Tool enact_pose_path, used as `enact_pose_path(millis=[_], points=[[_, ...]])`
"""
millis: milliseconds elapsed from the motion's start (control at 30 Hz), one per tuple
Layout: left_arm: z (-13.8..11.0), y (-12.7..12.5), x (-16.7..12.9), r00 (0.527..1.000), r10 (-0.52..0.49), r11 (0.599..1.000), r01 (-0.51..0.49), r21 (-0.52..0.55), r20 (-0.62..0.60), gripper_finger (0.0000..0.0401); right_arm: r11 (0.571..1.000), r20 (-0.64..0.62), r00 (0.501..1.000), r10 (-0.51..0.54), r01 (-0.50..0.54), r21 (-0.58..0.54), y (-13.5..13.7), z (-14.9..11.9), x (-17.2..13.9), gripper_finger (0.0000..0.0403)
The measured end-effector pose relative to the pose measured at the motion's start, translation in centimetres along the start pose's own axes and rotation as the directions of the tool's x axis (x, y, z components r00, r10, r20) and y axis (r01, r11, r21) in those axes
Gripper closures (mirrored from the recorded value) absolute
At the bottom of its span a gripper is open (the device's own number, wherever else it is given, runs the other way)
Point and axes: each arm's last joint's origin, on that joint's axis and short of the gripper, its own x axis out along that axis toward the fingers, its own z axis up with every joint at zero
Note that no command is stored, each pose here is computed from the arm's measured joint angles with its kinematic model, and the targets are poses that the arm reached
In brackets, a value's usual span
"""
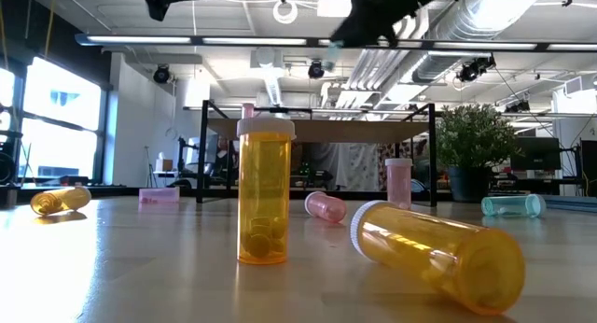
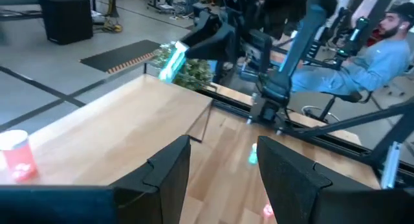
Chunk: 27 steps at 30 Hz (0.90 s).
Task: Pick and place medicine bottles onto shelf by color
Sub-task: Put the middle blue pill bottle on the shelf
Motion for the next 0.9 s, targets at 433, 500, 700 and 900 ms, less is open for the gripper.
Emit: enact_pose_path(millis=[433, 500, 700, 900], points=[[0.3, 1.2, 0.1, 0.997, 0.077, 0.997, -0.076, -0.006, 0.016, 0.0233, 0.963, -0.235, 0.95, -0.207, 0.24, 0.119, -7.9, -1.6, -1.0, 0.029], [0.3, 1.4, 0.1, 0.996, 0.084, 0.996, -0.084, -0.008, 0.017, 0.0233, 0.955, -0.265, 0.941, -0.212, 0.257, 0.148, -8.5, -2.0, -0.9, 0.029], [0.4, 1.7, 0.1, 0.994, 0.104, 0.995, -0.103, -0.013, 0.021, 0.0233, 0.938, -0.349, 0.915, -0.2, 0.282, 0.202, -9.2, -3.1, -0.2, 0.029], [0.4, 1.9, 0.2, 0.993, 0.114, 0.993, -0.113, -0.015, 0.023, 0.0233, 0.956, -0.391, 0.902, -0.182, 0.256, 0.146, -9.2, -4.0, 1.4, 0.029]])
